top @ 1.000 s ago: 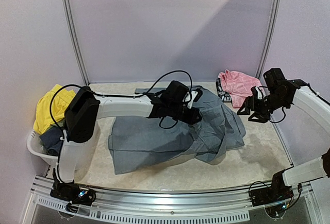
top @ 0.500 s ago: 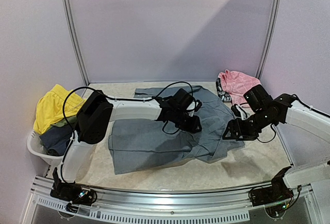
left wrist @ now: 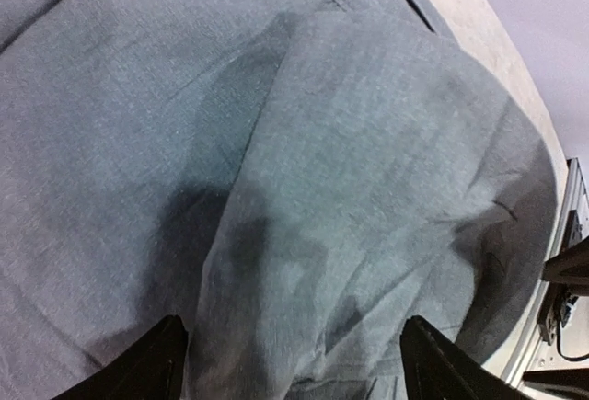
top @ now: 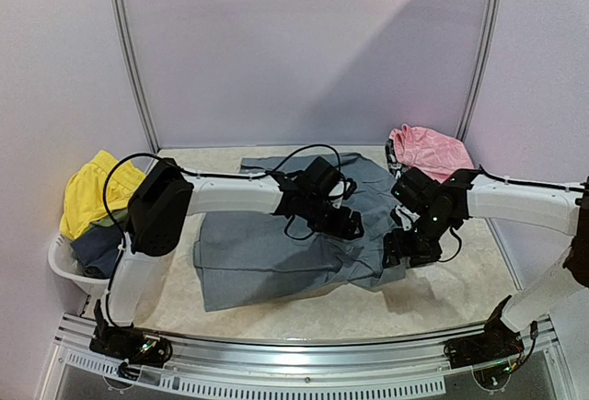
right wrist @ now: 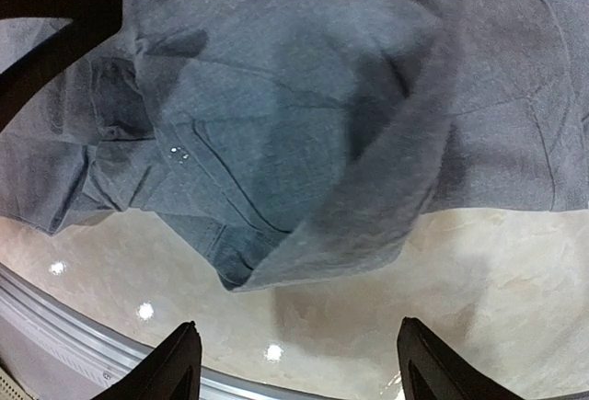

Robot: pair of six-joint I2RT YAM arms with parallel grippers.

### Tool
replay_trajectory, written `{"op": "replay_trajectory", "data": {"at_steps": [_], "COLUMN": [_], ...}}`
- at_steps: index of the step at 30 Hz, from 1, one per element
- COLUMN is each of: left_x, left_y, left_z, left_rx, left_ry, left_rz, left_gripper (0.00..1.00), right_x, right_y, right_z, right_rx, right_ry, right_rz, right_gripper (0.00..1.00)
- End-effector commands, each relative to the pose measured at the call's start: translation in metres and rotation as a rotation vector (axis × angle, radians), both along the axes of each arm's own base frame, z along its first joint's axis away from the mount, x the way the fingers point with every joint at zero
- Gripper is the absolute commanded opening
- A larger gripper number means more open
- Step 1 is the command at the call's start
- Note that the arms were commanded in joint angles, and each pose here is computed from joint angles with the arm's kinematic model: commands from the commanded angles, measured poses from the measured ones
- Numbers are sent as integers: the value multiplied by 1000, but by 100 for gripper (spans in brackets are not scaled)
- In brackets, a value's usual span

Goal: Fold and stack the mixed laundry pile
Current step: Pick up the flattened shirt from the center of the board.

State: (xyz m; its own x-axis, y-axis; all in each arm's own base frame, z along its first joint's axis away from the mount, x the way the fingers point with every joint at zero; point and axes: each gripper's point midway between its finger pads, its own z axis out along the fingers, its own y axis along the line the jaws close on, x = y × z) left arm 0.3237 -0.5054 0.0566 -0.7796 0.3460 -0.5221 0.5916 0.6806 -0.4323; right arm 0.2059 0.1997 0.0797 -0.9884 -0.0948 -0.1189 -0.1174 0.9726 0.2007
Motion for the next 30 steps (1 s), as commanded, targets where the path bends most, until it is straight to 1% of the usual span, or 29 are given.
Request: {"op": "replay_trajectory", "data": {"at_steps": [1, 3, 6, 13, 16, 23, 25, 28, 30], "left_x": [2, 0, -4, -15, -24, -44, -50, -57, -63], "left_y": [14, 19, 28, 64, 84, 123, 133, 147, 157], "left_z": [28, 30, 32, 37, 33, 29, 30, 31, 29], "left_rx": [-9, -1, 12, 85, 121, 172, 179, 195, 206], "left_ry": [-36, -42, -48, -84, -89, -87, -86, -94, -90], "left_rz": [26, 34, 37, 62, 73, 112, 125, 147, 160], "left_gripper": [82, 82, 81, 80, 80, 79, 80, 79, 79], "right_x": [3, 1, -2, -3, -5, -8, -9, -9, -10], "right_y": [9, 6, 6, 17, 22, 23, 23, 24, 24], "right_z": [-1, -10, -21, -30, -34, -46, -48, -50, -51], "right_rx": [-39, -70, -96, -120, -128, -166, -172, -174, -176], "right_ry": [-2, 29, 62, 89, 103, 135, 142, 149, 153], "right_rz": [-20, -54, -98, -79, -60, -41, -40, -39, -38], "right_gripper": [72, 69, 59, 52, 52, 61, 60, 48, 34]}}
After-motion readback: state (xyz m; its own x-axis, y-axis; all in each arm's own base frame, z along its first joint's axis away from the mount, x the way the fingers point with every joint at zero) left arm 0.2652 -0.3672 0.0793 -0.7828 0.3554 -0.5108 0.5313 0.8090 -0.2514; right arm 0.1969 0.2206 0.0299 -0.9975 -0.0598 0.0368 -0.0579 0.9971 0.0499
